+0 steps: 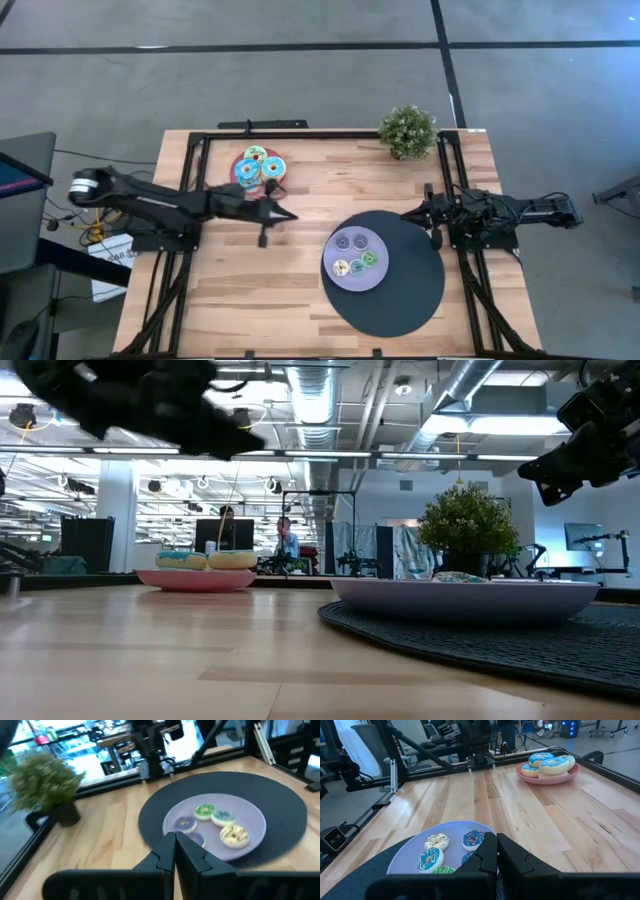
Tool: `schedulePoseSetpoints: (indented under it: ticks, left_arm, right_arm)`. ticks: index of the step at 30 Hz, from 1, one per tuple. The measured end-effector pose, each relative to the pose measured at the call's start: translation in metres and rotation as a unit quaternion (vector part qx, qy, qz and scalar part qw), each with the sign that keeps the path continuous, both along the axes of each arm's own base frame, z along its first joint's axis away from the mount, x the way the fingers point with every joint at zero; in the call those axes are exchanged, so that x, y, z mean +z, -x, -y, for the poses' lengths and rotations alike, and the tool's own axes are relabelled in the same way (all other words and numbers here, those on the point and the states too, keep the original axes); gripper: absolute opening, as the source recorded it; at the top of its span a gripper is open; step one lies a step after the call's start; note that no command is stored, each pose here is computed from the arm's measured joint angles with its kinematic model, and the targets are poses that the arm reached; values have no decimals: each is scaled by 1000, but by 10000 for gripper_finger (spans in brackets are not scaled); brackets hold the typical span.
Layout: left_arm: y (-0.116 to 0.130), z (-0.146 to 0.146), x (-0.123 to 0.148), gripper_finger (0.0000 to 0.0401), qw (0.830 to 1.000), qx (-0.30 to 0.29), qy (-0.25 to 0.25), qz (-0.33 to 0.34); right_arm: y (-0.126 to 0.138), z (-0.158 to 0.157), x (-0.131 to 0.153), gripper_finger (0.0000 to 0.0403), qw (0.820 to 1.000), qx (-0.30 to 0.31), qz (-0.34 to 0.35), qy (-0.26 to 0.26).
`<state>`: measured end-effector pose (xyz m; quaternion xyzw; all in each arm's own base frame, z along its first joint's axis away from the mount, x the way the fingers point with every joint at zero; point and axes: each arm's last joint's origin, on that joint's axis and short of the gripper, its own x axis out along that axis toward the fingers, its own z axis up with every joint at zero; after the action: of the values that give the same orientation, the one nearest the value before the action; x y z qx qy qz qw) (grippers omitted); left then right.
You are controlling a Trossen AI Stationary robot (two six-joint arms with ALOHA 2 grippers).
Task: Pick & Place donuts
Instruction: Return to Home Position
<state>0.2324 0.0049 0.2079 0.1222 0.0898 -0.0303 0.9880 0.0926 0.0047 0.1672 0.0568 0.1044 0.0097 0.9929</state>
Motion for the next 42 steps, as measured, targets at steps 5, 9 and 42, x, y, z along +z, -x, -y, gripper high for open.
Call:
schedulePoseSetpoints:
  ticks: [5,9,42]
  left_arm:
    - [32,-13,-17,0,998,25,49,43]
    - [48,-16,-27,0,992,59,76,80]
    - [132,-11,-42,0,977,154,111,97]
  right_arm:
    - [0,0,0,0,1000,-1,0,0]
    - [0,0,0,0,1000,-1,0,0]
    - [0,0,0,0,1000,-1,0,0]
